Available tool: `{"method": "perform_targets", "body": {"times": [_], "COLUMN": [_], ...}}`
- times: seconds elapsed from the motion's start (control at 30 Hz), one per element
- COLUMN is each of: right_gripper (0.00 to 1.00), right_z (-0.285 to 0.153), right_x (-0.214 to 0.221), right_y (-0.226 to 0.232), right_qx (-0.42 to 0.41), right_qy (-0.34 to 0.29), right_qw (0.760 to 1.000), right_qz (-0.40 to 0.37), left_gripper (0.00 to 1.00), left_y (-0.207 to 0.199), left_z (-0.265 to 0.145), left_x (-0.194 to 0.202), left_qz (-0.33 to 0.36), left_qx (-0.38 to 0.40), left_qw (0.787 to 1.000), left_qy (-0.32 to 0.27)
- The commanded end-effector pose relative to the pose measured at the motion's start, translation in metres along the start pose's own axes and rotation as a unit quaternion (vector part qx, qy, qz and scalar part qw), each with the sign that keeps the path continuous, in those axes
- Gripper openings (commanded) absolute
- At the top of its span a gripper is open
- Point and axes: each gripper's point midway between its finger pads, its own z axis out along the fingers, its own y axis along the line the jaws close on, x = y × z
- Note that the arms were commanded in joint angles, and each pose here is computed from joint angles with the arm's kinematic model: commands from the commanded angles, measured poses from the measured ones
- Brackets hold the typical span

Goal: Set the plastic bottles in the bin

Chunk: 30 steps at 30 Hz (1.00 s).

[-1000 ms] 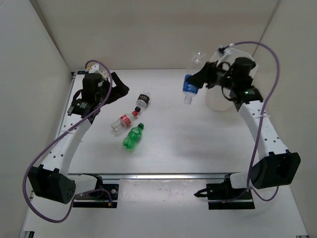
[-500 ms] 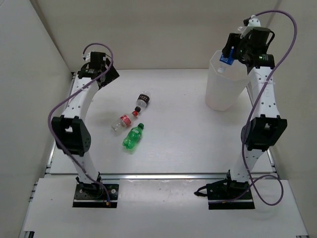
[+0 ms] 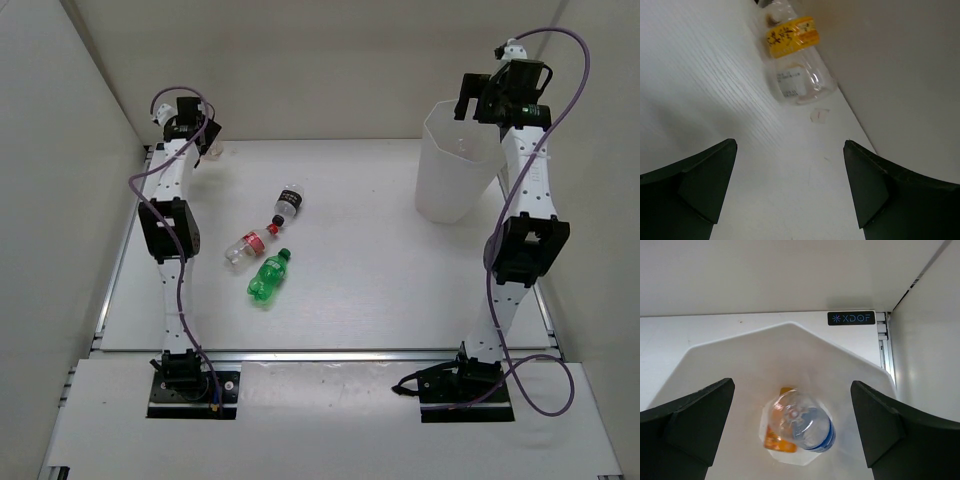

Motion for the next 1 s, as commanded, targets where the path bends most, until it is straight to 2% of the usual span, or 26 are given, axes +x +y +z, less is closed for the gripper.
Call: {"method": "perform_targets", "body": {"times": [0.0,0.03,0.2,0.27,0.3,0.43,0.57,0.7,0.77,0.97], "right_gripper": [1.00,0.99,1.00,0.99,1.00,1.00,0.99,0.99,0.99,1.00], "right_z": [-0.039,-0.040,-0.069,-0.074,-0.074,-0.079,-0.084,-0.091,-0.096,-0.104], "right_x": [-0.045,-0.046,-0.051,-0.052,-0.046,-0.047,-0.045,-0.041,-0.039,-0.028], "right_y": [0.001,0.003,0.009,0.004,0.000,-0.006,-0.019,-0.023,-0.021,-0.026], "right_qx": [-0.007,-0.010,0.012,0.030,0.040,0.038,0.074,0.080,0.077,0.101], "right_qy": [-0.059,-0.062,-0.078,-0.083,-0.075,-0.071,-0.064,-0.060,-0.059,-0.048], "right_qw": [0.998,0.998,0.996,0.995,0.995,0.996,0.995,0.995,0.995,0.994], "right_qz": [0.002,-0.004,-0.038,-0.046,-0.045,-0.032,-0.031,-0.027,-0.019,-0.015], "left_gripper": [0.99,0.99,0.99,0.98,0.99,0.99,0.98,0.99,0.98,0.76], "left_y": [-0.012,-0.009,-0.015,-0.002,-0.003,-0.011,0.004,0.014,0.009,0.004], "left_z": [0.009,0.020,0.039,0.055,0.064,0.084,0.102,0.109,0.111,0.130], "left_x": [-0.034,-0.024,-0.039,-0.046,-0.032,-0.030,-0.012,-0.013,-0.018,-0.004], "left_qz": [-0.076,-0.083,-0.120,-0.148,-0.157,-0.182,-0.208,-0.207,-0.215,-0.248], "left_qx": [0.038,0.033,0.052,0.052,0.059,0.089,0.071,0.055,0.073,0.099], "left_qw": [0.996,0.996,0.989,0.985,0.984,0.978,0.975,0.975,0.972,0.961], "left_qy": [-0.033,-0.028,-0.066,-0.068,-0.052,-0.056,-0.041,-0.059,-0.064,-0.065]}}
